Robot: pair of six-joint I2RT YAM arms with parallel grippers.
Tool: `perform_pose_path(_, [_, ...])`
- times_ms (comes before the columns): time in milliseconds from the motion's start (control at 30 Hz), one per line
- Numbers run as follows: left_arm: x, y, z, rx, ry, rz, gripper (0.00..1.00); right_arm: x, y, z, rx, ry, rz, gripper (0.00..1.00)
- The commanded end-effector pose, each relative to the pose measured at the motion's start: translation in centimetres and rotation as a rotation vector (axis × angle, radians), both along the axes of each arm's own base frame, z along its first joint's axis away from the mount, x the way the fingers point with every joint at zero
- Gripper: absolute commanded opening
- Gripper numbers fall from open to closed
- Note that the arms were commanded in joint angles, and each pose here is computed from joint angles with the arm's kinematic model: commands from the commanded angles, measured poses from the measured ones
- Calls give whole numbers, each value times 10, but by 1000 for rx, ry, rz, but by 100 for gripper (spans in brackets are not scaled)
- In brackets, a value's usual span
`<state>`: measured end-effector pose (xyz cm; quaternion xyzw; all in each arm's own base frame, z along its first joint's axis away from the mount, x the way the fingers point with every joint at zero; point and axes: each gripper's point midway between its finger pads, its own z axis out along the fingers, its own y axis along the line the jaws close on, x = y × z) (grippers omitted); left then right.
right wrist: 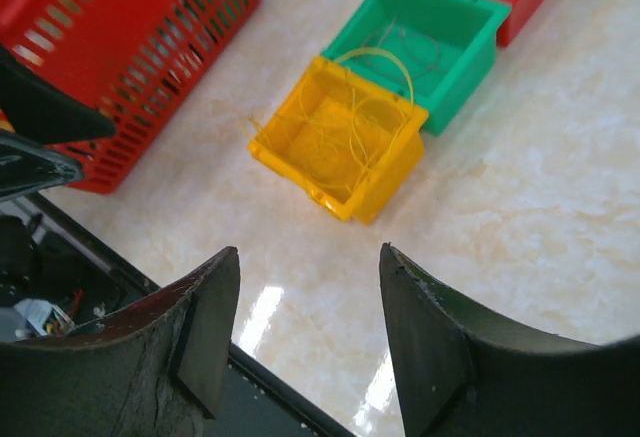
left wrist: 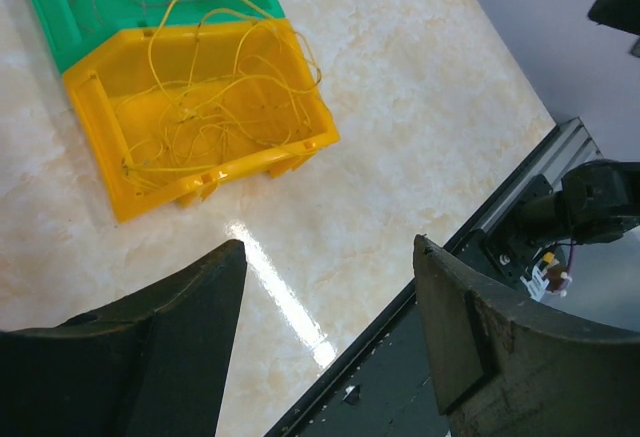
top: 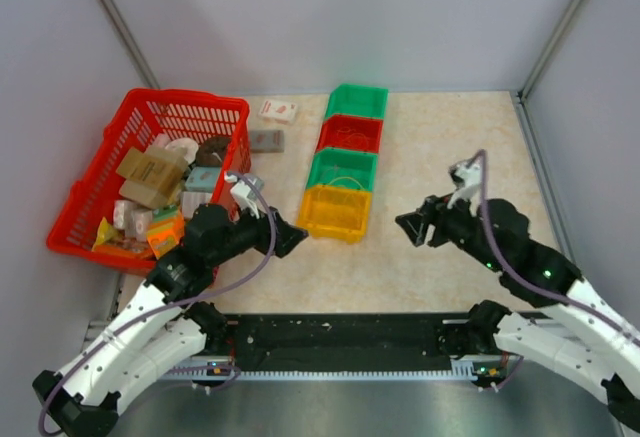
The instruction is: Untangle the cables
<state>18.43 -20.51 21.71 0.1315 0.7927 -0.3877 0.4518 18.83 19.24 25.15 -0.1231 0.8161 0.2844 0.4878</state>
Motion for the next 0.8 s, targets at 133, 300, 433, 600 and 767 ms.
perform_pose_path(133, [-7,12,105,-94,-239,10,73,-32,-89,91,237,-326,-197,73])
perform_pose_path(300, [-20,25,157,-146,-384,19,74,-49,-138,110,294,-409,-324,75])
perform_pose_path(433, [-38,39,201,-190,-528,20,74,-63,-173,127,342,-473,-407,76])
perform_pose_path(600, [-57,59,244,-228,-679,44,76,-79,-186,148,373,-525,-386,77])
perform_pose_path(767, [-63,67,259,-224,-721,63,76,-88,-189,157,415,-561,-356,78])
